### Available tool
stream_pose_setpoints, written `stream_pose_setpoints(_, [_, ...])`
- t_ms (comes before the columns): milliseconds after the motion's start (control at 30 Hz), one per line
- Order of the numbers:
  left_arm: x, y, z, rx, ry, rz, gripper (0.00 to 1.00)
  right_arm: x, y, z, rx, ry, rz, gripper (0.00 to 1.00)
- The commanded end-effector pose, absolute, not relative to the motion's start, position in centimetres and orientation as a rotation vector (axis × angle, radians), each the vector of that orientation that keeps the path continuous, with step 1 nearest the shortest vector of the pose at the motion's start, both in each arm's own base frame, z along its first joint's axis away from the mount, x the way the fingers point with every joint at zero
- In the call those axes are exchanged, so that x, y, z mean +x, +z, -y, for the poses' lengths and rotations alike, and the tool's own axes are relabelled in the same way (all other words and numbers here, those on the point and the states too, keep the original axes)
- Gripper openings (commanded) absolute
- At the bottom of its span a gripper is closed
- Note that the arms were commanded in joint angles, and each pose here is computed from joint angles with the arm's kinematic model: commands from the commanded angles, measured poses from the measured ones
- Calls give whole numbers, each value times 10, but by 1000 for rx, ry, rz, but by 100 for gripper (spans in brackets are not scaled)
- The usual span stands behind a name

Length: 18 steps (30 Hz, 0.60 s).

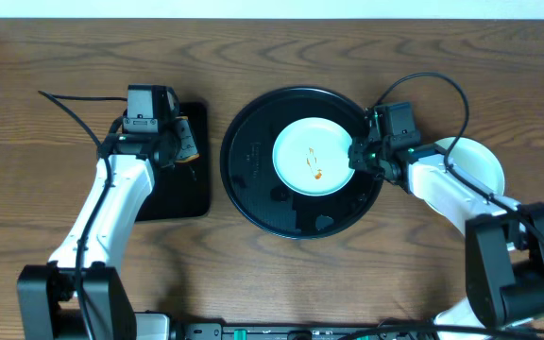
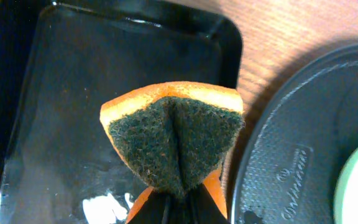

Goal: Clean dirty plates on tray and stack at the side

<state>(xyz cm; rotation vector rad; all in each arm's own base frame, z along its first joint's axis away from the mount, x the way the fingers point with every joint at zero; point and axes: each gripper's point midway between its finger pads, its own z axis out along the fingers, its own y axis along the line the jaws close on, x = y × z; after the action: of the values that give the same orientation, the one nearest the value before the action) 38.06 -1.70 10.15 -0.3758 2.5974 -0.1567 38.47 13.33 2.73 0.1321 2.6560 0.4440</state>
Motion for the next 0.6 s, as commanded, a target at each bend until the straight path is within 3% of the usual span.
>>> stream_pose_setpoints(0, [380,85,14,-367,-114,-2640,7,384,17,-131,133,424,-2676,21])
stream_pose_setpoints(267, [376,53,21,-363,-110,-2730,7,383,15,-131,134,422,-2685,15])
stream_pose_setpoints(567, [372,28,54,-250,-120,-2799,8,376,13,-141,108,431,-2703,16])
